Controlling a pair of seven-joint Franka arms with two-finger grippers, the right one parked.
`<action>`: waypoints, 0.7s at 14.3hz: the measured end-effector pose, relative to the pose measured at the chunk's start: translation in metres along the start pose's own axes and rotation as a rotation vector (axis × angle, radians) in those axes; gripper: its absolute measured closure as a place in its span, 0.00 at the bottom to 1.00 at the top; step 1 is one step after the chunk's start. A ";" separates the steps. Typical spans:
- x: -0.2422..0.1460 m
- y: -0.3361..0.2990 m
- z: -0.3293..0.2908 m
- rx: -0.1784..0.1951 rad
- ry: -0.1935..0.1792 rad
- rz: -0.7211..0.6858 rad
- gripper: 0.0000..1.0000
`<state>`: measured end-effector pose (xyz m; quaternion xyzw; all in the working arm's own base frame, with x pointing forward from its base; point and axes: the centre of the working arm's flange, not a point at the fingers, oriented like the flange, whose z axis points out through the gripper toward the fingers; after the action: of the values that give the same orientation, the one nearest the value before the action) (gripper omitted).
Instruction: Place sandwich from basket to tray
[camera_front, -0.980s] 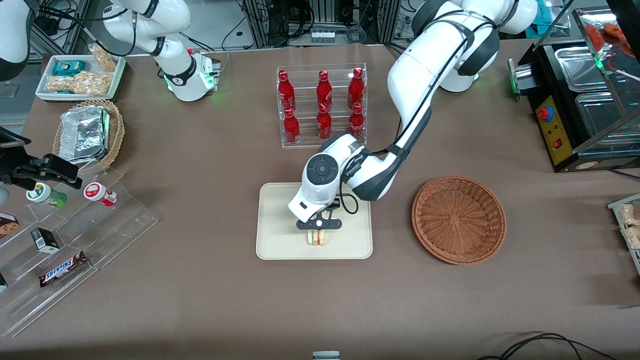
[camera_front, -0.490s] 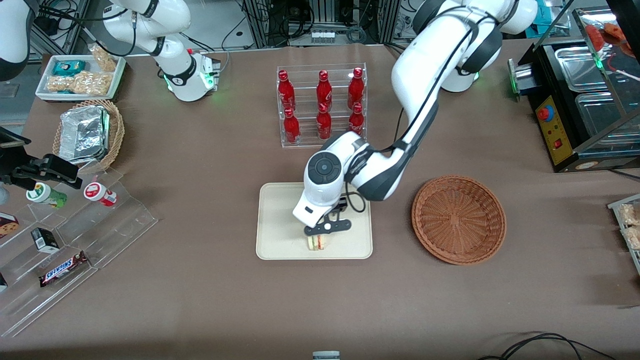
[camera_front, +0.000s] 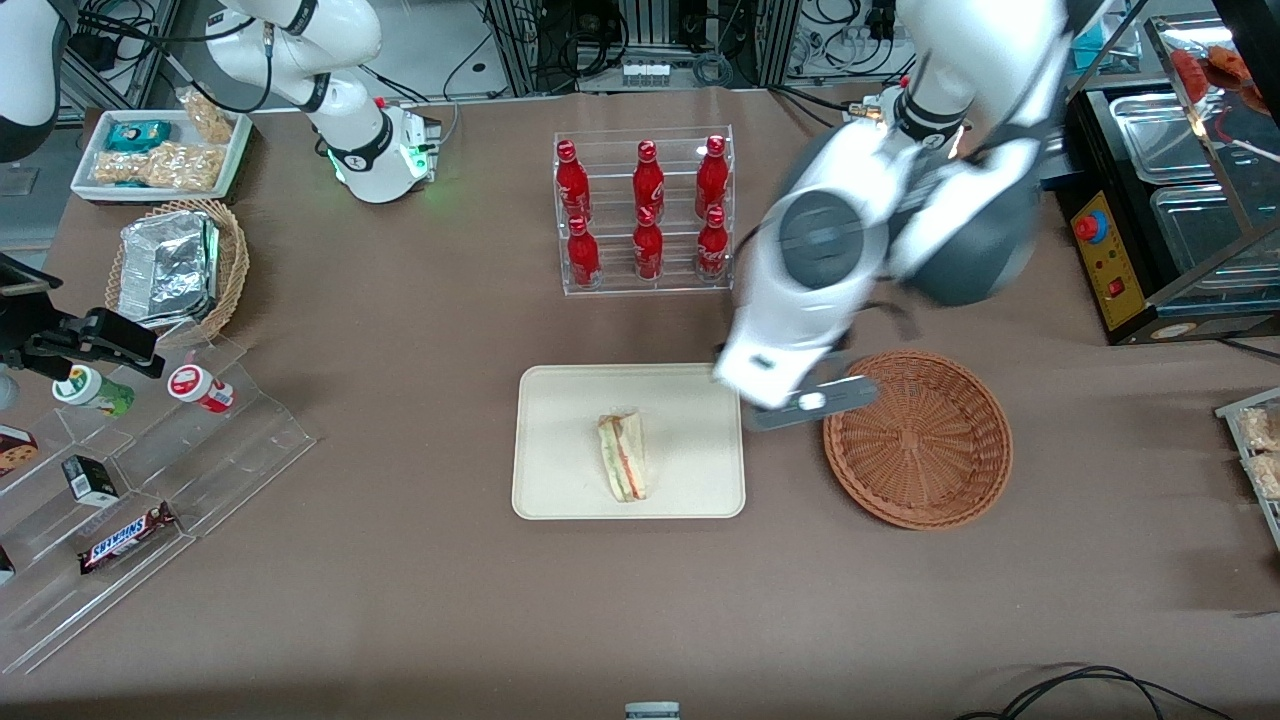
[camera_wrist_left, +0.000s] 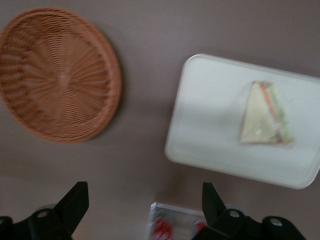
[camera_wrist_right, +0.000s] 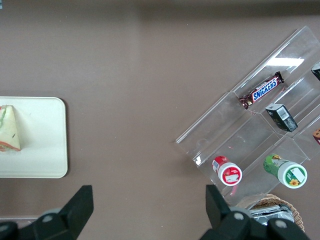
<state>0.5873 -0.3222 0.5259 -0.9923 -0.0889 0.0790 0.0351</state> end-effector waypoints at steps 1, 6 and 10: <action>0.004 -0.035 -0.012 0.001 -0.028 0.018 0.00; 0.013 -0.186 -0.049 0.011 -0.155 0.086 0.00; 0.010 -0.266 -0.063 -0.016 -0.161 0.080 0.00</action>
<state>0.5618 -0.0626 0.6083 -0.9857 -0.0524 0.1591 0.0165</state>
